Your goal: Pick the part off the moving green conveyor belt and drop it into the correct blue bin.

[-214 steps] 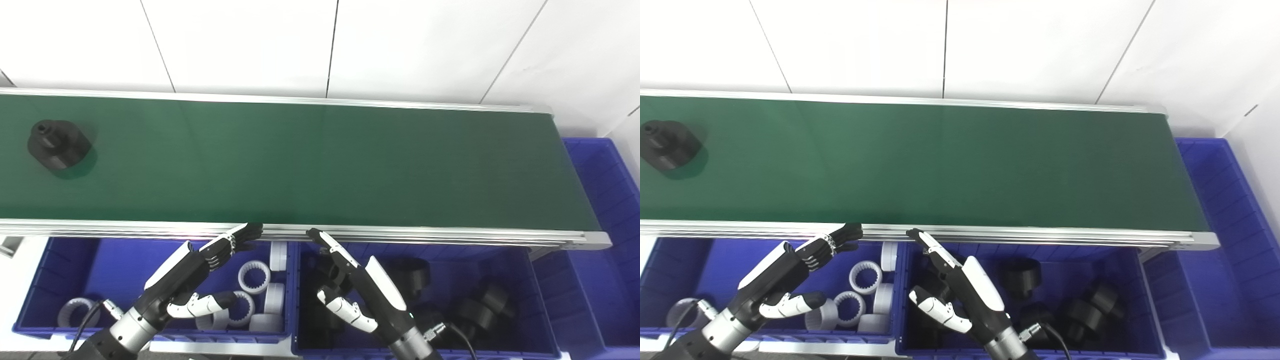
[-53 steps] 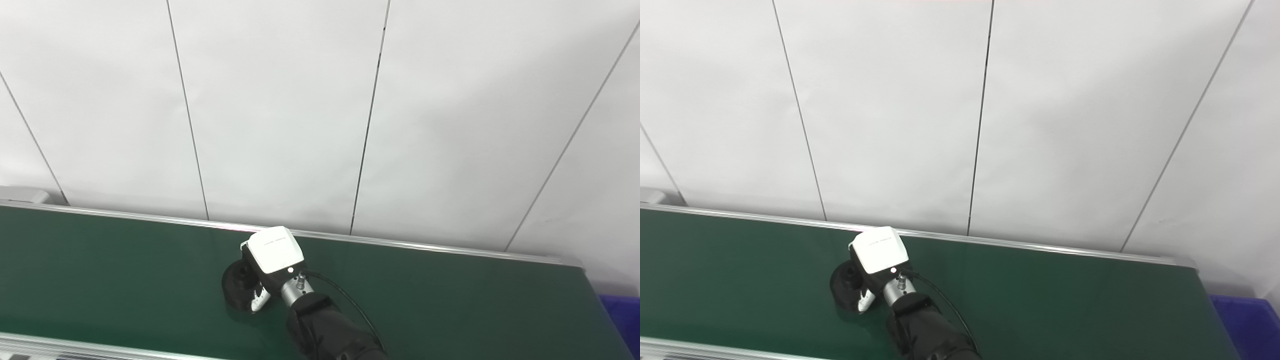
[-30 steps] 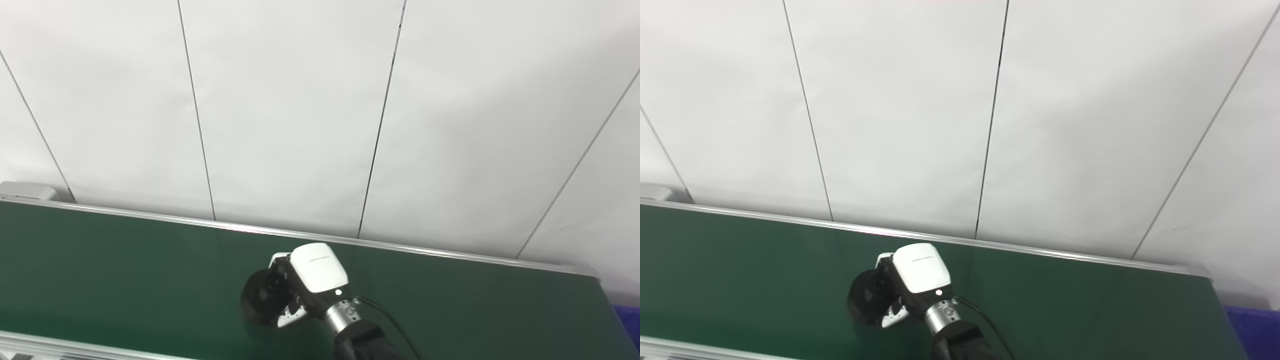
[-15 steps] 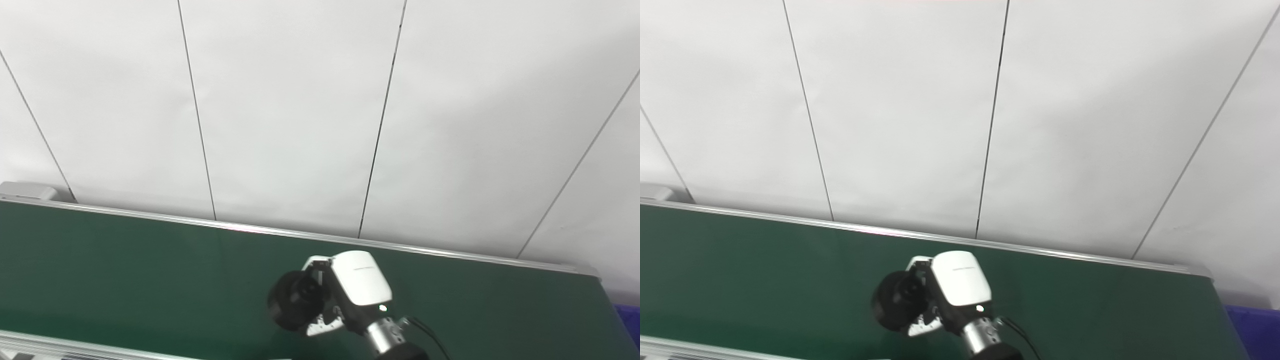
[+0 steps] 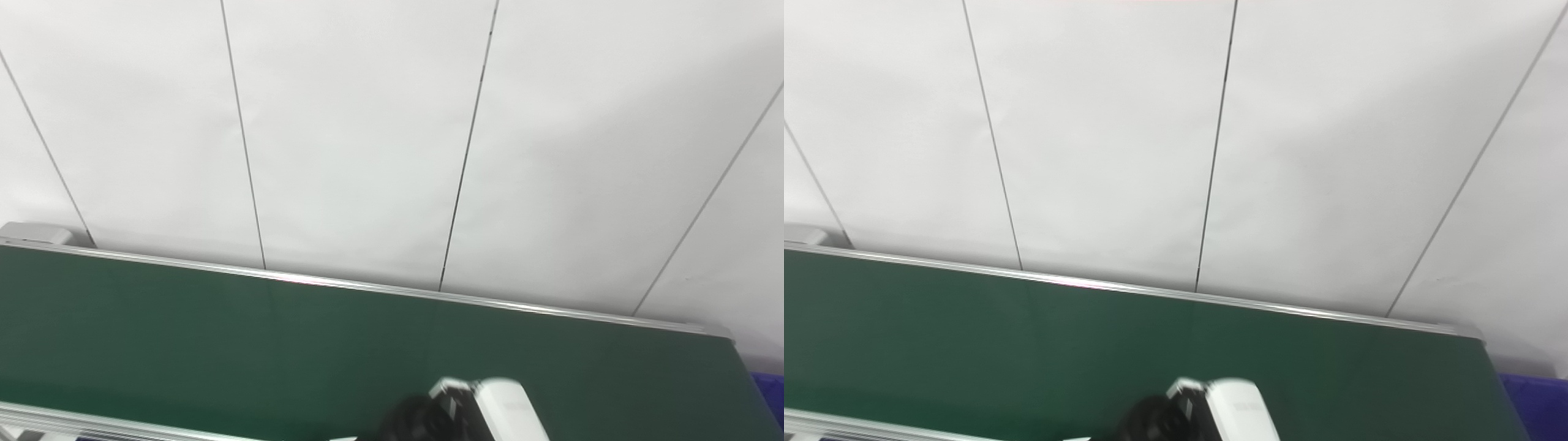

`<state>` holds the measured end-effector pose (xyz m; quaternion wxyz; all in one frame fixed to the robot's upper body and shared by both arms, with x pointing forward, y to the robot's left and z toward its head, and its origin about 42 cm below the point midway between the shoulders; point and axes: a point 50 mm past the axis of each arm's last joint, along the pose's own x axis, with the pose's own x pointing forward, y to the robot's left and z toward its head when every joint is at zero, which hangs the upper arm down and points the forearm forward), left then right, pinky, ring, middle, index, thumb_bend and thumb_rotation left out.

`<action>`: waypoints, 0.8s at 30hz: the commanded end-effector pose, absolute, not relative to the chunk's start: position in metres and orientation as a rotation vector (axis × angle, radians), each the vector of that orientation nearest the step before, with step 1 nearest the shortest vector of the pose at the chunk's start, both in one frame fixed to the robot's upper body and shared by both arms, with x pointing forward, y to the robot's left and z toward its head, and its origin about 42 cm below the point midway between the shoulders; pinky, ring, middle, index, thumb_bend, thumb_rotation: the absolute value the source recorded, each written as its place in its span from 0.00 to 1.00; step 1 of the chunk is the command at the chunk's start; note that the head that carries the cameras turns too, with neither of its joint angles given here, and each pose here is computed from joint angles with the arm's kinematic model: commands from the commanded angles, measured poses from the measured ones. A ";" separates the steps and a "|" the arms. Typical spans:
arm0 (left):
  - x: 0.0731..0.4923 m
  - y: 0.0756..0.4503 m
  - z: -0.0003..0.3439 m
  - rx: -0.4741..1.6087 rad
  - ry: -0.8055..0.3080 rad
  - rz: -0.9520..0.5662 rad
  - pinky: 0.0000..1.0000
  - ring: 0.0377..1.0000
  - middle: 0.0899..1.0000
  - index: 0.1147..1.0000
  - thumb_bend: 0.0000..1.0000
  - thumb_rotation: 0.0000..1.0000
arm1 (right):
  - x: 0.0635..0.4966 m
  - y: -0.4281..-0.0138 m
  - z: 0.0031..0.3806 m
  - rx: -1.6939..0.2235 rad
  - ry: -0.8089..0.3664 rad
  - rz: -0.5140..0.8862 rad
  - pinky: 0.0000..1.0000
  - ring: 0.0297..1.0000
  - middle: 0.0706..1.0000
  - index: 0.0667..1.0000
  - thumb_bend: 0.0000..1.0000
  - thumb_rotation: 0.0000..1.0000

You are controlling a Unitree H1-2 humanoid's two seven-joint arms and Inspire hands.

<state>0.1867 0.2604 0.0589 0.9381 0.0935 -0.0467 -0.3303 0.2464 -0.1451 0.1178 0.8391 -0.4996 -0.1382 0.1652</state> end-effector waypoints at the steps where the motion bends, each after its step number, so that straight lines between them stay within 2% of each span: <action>1: 0.192 0.264 0.072 0.203 -0.173 -0.681 0.83 0.89 0.91 0.88 0.49 0.48 | 0.238 -0.149 0.132 -1.036 -0.345 0.326 0.11 0.15 0.19 0.43 0.52 0.13; 7: 0.197 0.267 0.087 0.219 -0.213 -0.680 0.84 0.90 0.92 0.89 0.48 0.52 | 0.214 -0.161 0.135 -1.034 -0.302 0.325 0.13 0.16 0.19 0.43 0.52 0.13; 9: 0.200 0.267 0.095 0.219 -0.231 -0.681 0.85 0.91 0.93 0.90 0.46 0.59 | 0.214 -0.162 0.142 -1.038 -0.297 0.330 0.13 0.17 0.20 0.43 0.52 0.14; 11: 0.203 0.267 0.102 0.200 -0.239 -0.690 0.89 0.93 0.95 0.94 0.41 0.71 | 0.216 -0.162 0.149 -1.034 -0.290 0.336 0.13 0.17 0.21 0.43 0.52 0.14; 13: 0.208 0.266 0.108 0.171 -0.241 -0.697 0.92 0.94 0.96 0.94 0.41 0.75 | 0.217 -0.164 0.153 -1.029 -0.278 0.339 0.13 0.17 0.20 0.43 0.52 0.14; 20: 0.206 0.265 0.112 0.138 -0.194 -0.694 0.94 0.96 0.95 0.93 0.40 0.69 | 0.206 -0.176 0.151 -1.031 -0.236 0.333 0.12 0.14 0.17 0.43 0.52 0.14; 24: 0.207 0.265 0.114 0.137 -0.196 -0.690 0.94 0.96 0.95 0.93 0.41 0.70 | 0.205 -0.179 0.150 -1.027 -0.224 0.338 0.12 0.14 0.17 0.43 0.52 0.14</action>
